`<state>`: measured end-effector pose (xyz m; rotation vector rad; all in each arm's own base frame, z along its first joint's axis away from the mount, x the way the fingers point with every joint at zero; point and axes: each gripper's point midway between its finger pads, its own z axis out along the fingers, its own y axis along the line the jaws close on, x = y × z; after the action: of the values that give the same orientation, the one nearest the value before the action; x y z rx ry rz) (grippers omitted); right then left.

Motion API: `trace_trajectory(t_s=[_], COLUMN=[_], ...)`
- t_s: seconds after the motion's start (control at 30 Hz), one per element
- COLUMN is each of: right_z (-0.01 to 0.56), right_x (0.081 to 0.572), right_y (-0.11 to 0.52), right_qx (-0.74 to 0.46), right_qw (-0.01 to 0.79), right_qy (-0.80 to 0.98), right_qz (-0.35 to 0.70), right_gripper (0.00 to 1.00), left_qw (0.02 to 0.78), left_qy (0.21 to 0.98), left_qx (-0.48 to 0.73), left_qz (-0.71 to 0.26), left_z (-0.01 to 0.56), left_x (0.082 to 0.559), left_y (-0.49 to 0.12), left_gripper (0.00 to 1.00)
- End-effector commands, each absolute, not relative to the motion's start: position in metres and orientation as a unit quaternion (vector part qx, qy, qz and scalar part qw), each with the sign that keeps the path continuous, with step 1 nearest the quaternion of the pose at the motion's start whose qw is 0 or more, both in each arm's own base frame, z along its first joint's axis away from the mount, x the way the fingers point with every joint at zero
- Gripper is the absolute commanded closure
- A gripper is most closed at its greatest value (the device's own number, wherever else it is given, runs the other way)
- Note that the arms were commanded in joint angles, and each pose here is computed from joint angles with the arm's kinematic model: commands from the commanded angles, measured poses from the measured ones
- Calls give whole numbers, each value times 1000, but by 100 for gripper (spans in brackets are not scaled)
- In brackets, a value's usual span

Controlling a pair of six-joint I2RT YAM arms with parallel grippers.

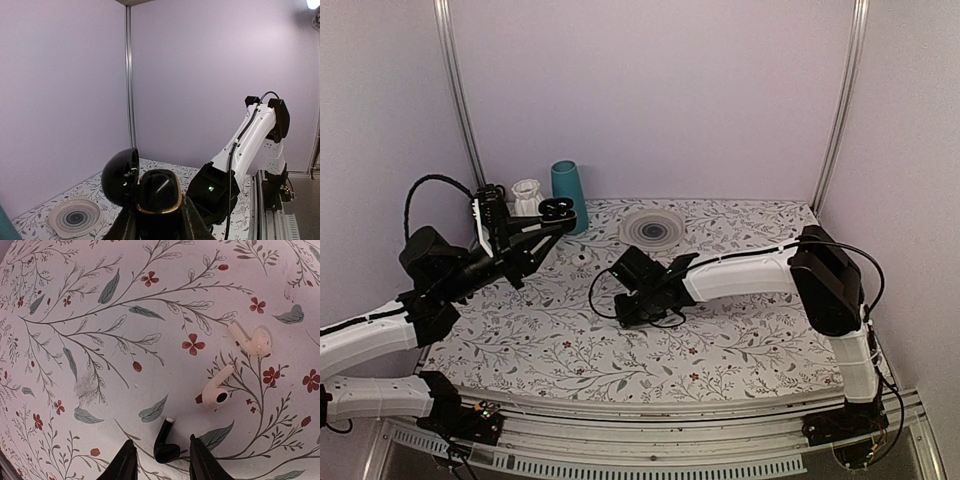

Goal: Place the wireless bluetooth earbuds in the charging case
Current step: Move the right earbud to the center of the board.

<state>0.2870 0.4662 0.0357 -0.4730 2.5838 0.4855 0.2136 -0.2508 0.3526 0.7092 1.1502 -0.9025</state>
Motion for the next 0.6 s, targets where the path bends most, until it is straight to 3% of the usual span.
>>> trace_trajectory(t_s=[0.0,0.57], right_z=[24,15], right_x=[285,281], right_y=[464,465], right_qx=[-184,-219], right_qw=[232,241], right_qy=[944,941], right_qz=[147,87], right_gripper=[65,68], left_qw=[693,693], left_qy=[512,512], left_qx=[311,313], left_qz=[-400,-399], left_z=[353,355], left_x=[216,217], left_y=[-247,-248], left_gripper=[100,100])
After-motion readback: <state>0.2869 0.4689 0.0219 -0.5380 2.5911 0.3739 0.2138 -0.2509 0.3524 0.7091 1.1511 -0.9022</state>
